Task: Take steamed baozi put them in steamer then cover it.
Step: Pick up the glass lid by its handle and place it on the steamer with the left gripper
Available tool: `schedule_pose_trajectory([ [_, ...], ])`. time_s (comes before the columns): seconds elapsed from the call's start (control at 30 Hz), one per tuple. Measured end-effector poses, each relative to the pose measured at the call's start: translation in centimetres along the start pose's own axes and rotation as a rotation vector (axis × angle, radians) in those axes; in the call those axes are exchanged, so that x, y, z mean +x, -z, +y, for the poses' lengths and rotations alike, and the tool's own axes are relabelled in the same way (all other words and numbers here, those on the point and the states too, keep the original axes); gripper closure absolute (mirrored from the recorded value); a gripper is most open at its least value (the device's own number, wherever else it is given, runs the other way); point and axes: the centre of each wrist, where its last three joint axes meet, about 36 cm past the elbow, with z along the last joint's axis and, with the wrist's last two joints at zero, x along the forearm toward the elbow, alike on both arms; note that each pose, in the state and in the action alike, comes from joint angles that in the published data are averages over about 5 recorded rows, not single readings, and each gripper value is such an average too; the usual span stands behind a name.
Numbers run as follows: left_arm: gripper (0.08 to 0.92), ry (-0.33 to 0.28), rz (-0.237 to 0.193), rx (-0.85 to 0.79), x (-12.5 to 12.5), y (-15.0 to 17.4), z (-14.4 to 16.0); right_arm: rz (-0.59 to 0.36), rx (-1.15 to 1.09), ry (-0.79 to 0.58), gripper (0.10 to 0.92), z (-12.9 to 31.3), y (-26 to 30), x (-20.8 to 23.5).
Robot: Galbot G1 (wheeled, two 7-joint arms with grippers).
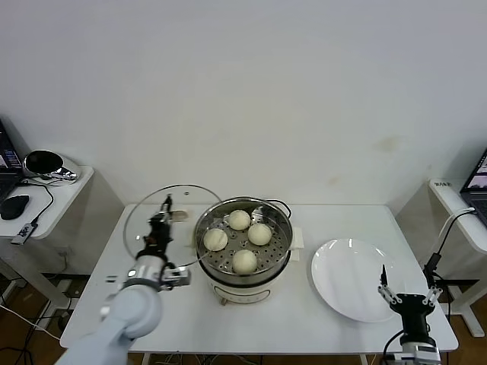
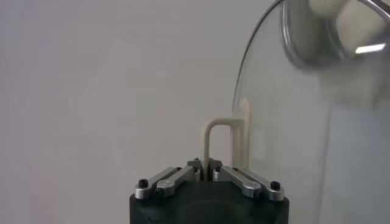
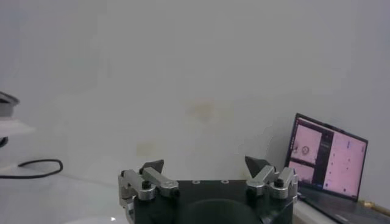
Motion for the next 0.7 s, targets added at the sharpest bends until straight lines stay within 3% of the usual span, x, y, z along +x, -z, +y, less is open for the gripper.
schedule_pose_trajectory([
  [0.3,0.861,-0.032,-0.041,-0.017,-1.6,5.6,-0.5,0.006,0.024,0.011,0.200,0.7,-0.2,0.0],
  [0.7,0.861,-0.056,-0.066,-0.013,-2.6,10.4,-1.6,0.011,0.037,0.021,0.200,1.1,-0.4,0.2],
])
